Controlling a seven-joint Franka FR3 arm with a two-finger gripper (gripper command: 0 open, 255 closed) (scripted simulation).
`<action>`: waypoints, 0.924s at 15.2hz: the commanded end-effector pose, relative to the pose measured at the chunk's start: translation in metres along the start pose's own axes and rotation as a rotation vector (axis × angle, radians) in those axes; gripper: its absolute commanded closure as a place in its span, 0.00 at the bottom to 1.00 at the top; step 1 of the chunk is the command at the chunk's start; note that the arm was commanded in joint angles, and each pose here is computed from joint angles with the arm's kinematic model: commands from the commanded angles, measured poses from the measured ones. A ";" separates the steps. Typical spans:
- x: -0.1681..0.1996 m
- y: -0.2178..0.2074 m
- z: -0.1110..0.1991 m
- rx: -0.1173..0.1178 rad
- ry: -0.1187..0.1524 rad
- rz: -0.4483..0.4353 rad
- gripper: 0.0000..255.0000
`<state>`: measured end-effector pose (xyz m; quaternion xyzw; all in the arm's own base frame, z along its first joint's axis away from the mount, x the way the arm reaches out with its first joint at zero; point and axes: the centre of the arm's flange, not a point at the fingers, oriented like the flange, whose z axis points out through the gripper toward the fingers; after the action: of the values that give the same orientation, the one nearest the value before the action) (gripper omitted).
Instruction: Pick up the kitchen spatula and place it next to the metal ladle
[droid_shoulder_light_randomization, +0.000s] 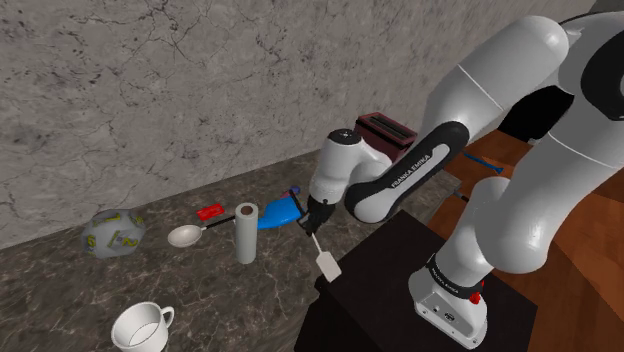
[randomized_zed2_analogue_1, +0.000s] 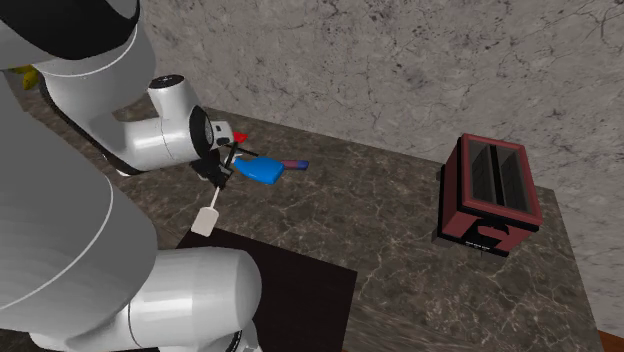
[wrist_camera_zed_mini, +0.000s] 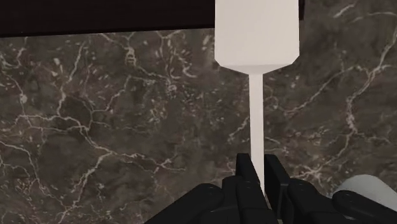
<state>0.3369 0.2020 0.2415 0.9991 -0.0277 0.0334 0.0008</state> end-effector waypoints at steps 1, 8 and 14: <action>-0.007 -0.026 0.001 0.000 0.000 0.002 1.00; -0.025 -0.096 0.005 0.000 0.000 0.002 1.00; -0.027 -0.096 0.036 0.000 0.000 0.002 1.00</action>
<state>0.3175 0.2992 0.2084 0.9990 -0.0290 0.0330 0.0010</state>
